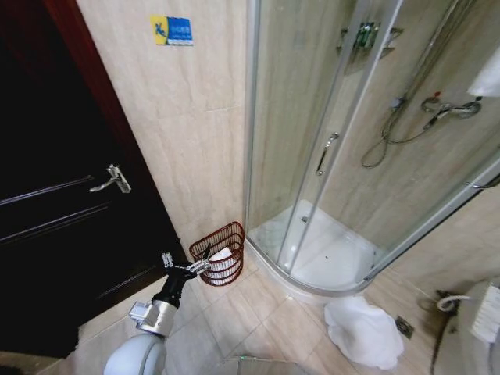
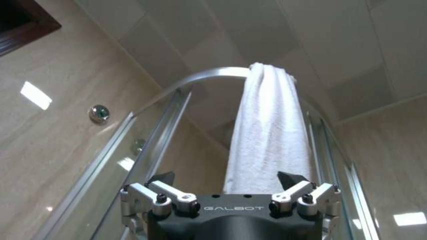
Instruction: Discard the used towel into the hamper.
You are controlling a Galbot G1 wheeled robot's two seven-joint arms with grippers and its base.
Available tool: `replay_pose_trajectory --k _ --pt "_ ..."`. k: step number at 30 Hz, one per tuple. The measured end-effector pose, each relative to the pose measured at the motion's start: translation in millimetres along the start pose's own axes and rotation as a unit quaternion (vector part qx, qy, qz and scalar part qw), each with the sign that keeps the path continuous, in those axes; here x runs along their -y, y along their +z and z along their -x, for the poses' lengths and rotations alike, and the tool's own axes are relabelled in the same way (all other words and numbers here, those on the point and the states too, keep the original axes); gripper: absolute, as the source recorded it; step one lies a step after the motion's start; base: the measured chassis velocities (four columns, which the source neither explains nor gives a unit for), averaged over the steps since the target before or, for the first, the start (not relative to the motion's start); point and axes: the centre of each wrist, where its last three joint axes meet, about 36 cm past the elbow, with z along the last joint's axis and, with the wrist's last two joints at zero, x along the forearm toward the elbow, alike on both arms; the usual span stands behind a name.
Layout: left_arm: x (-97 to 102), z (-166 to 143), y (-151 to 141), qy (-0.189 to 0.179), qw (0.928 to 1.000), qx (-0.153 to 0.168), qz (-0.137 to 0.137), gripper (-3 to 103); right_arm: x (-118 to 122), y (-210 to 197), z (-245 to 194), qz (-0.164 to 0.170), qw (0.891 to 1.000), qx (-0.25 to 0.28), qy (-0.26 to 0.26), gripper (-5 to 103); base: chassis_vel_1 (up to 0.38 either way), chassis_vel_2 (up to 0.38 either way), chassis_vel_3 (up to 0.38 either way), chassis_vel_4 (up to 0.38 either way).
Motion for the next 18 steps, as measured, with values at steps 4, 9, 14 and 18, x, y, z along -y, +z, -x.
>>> replay_pose_trajectory --k 4,9,14,18 --pt "0.0 0.0 0.0 0.000 1.0000 0.000 0.000 100 5.5 -0.7 0.5 -0.006 1.000 0.000 0.004 100 -0.028 -0.030 0.020 0.016" --pt "-0.1 0.0 0.0 0.000 1.0000 0.000 0.000 100 9.6 -1.9 -0.5 -0.007 1.000 -0.001 0.009 100 0.000 0.000 0.000 0.000" --pt "-0.1 0.0 0.0 0.000 1.0000 0.000 0.000 100 8.9 -0.3 -2.2 -0.004 1.000 -0.001 0.010 100 -0.058 -0.063 0.074 0.059" --pt "-0.1 0.0 0.0 0.000 1.0000 0.000 0.000 100 8.7 2.0 -3.9 -0.002 1.000 -0.002 0.009 100 -0.174 -0.153 0.178 0.151"
